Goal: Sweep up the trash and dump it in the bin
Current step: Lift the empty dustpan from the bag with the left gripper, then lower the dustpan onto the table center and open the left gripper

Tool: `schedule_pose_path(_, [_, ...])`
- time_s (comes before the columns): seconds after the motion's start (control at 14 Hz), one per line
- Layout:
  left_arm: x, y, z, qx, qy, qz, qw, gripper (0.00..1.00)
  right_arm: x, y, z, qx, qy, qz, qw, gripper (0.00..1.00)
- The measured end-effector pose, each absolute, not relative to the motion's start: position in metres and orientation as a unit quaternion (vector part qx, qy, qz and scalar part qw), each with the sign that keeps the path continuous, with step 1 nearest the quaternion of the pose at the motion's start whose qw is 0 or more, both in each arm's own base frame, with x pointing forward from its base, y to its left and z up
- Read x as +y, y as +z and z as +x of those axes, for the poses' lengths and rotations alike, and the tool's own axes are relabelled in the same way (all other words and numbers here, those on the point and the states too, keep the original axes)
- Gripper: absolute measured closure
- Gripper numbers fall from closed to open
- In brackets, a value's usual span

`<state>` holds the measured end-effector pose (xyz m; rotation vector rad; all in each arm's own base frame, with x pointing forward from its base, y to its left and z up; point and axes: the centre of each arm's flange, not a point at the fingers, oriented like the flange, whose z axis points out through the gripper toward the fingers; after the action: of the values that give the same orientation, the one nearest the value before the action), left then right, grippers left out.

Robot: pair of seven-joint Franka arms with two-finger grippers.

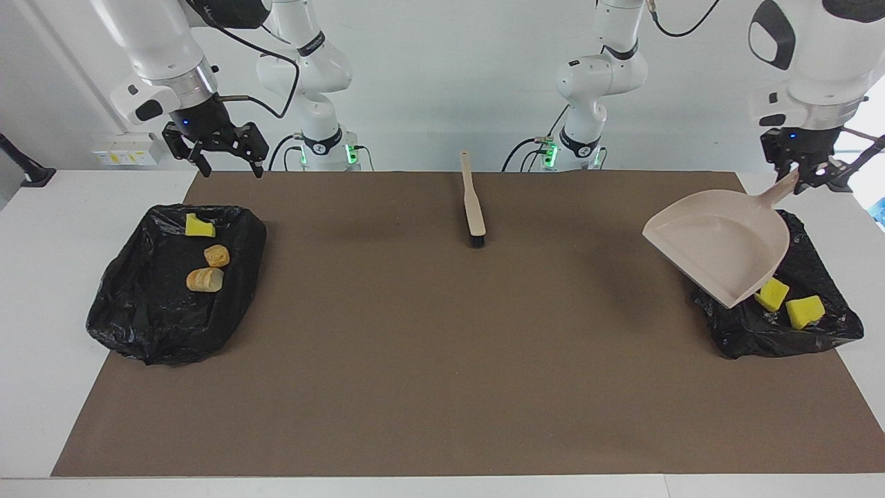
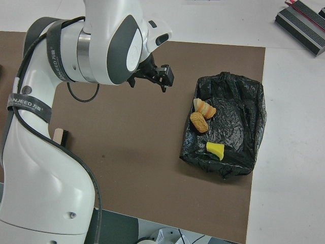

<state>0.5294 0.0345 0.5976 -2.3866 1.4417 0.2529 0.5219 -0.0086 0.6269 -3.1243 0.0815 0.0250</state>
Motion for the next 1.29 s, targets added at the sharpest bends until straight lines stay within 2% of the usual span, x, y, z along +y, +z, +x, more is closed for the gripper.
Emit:
schedule_pose_path(0.57, [-0.163,0.532,0.506,0.299,0.015,-0.951,0.077,0.69,-0.009,0.627,0.522,0.026,0.008,-1.0,0.008,0.0])
schedule_pose_path(0.79, [-0.228,0.499,0.512,0.207,-0.025,-0.977,0.044,0.69,-0.009,0.627,0.522,0.026,0.008,-1.0,0.008,0.0])
schedule_pose_path(1.07, [-0.308,0.435,0.521,0.114,-0.032,-0.993,-0.001,0.69,-0.009,0.627,0.522,0.026,0.008,-1.0,0.008,0.0])
schedule_pose_path(1.29, [-0.338,0.405,0.528,0.076,-0.03,-0.996,-0.032,0.69,-0.009,0.627,0.522,0.026,0.008,-1.0,0.008,0.0])
